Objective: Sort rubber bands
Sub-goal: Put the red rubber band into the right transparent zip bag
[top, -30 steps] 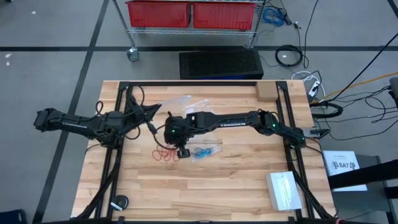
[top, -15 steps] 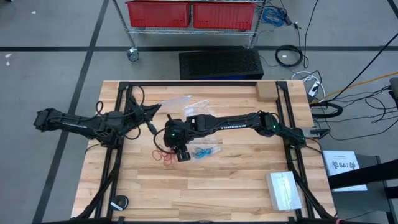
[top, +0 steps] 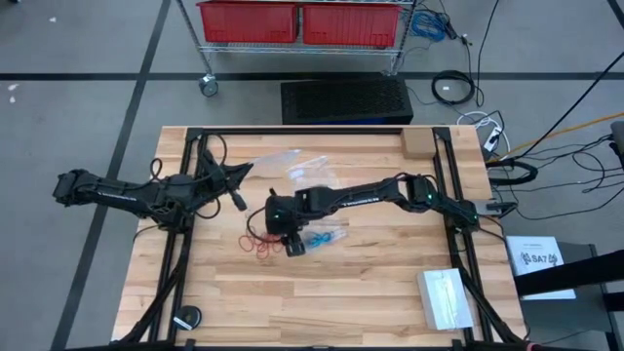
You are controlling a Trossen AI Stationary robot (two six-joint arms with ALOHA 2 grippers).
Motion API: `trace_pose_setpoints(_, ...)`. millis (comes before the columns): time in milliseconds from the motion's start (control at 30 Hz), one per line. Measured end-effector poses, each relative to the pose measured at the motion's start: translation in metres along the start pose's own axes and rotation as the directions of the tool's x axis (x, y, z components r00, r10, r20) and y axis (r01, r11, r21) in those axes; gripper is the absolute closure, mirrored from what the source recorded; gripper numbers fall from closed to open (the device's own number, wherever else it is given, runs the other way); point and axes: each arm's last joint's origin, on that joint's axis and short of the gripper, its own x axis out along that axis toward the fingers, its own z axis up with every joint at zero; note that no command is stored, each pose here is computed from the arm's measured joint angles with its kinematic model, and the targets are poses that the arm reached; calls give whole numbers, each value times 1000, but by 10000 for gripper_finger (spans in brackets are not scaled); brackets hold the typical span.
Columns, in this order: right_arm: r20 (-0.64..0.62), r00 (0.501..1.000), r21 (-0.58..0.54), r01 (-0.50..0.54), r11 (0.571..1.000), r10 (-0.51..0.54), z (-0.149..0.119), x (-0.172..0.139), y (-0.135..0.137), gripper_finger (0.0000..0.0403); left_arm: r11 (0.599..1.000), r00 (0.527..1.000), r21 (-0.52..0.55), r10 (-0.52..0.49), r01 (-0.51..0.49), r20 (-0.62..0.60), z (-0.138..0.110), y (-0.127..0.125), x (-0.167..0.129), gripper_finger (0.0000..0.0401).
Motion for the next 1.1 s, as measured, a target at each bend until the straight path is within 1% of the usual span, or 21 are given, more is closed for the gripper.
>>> trace_pose_setpoints(133,42,999,-6,-2,1000,2,-1,9,4,237,1000,1000,1,0,0,0,0,0,0,401)
trace_pose_setpoints(167,36,999,-2,-3,1000,3,-3,10,4,239,1000,1000,1,0,0,0,0,0,0,401)
trace_pose_setpoints(267,39,997,22,60,998,-61,-6,15,1,246,1000,1000,1,0,0,0,0,0,0,401)
trace_pose_setpoints(367,36,996,64,73,995,-76,-8,15,-5,252,1000,1000,1,0,0,0,0,0,0,401)
trace_pose_setpoints(467,41,996,98,76,992,-80,-10,19,-9,254,1000,1000,1,0,0,0,0,0,0,401)
trace_pose_setpoints(533,15,997,117,74,990,-77,-14,24,-10,254,1000,1000,1,0,0,0,0,0,0,401)
trace_pose_setpoints(667,0,997,122,73,990,-74,-19,33,-11,255,1000,1000,0,0,0,0,0,0,0,401)
trace_pose_setpoints(767,5,997,140,74,987,-76,-20,36,-11,265,1000,1000,0,0,0,-1,0,0,0,401)
trace_pose_setpoints(833,7,997,143,75,987,-77,-20,35,-12,282,1000,1000,2,0,0,-2,0,0,0,401)
trace_pose_setpoints(900,3,997,142,76,987,-78,-20,35,-13,308,1000,1000,2,0,0,-3,0,0,0,401)
trace_pose_setpoints(1033,1,997,140,76,987,-77,-20,35,-14,384,1000,1000,3,0,0,-3,0,0,0,401)
trace_pose_setpoints(1100,2,997,139,76,987,-77,-20,35,-13,394,1000,1000,3,0,0,-3,0,0,0,401)
